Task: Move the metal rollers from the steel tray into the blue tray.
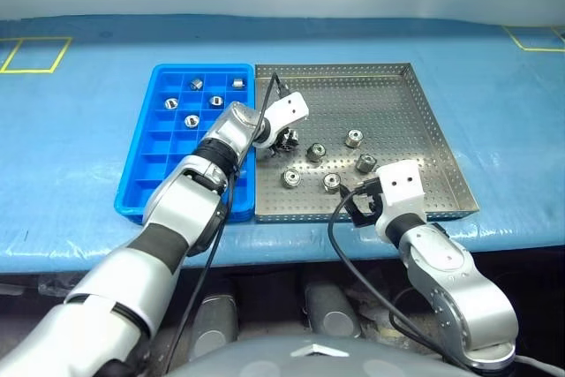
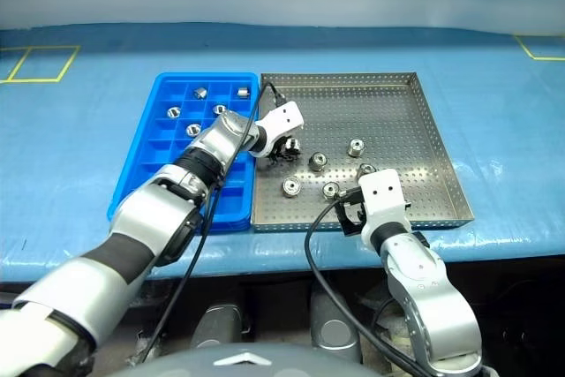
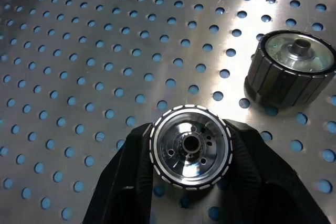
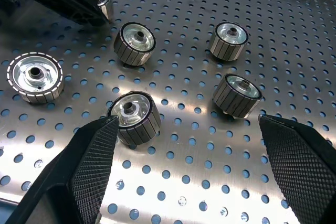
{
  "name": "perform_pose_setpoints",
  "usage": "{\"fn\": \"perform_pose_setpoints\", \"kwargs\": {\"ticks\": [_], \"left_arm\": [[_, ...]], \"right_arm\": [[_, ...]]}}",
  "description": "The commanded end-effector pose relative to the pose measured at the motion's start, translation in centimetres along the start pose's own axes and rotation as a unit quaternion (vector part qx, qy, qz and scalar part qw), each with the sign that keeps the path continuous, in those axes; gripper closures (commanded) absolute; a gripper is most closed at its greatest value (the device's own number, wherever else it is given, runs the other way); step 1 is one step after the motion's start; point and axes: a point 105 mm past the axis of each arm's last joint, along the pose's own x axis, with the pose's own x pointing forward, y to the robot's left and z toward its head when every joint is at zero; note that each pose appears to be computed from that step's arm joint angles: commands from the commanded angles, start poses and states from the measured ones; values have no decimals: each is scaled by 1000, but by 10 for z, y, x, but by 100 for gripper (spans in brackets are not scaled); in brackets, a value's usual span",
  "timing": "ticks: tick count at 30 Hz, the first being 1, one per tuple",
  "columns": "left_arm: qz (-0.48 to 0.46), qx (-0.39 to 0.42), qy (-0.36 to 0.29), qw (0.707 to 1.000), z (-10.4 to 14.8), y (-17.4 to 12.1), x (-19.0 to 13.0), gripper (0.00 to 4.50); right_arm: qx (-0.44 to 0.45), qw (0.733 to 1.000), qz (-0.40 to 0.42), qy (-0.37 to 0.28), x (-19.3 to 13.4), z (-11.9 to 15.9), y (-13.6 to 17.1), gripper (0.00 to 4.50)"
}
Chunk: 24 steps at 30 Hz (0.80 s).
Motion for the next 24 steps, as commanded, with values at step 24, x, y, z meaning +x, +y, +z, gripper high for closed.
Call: {"fn": "perform_pose_setpoints", "kwargs": {"ticks": [24], "left_arm": [[405, -164, -209, 875, -44, 46, -181, 278]], "right_arm": [[-44, 992, 111, -28, 20, 25, 34, 0]]}}
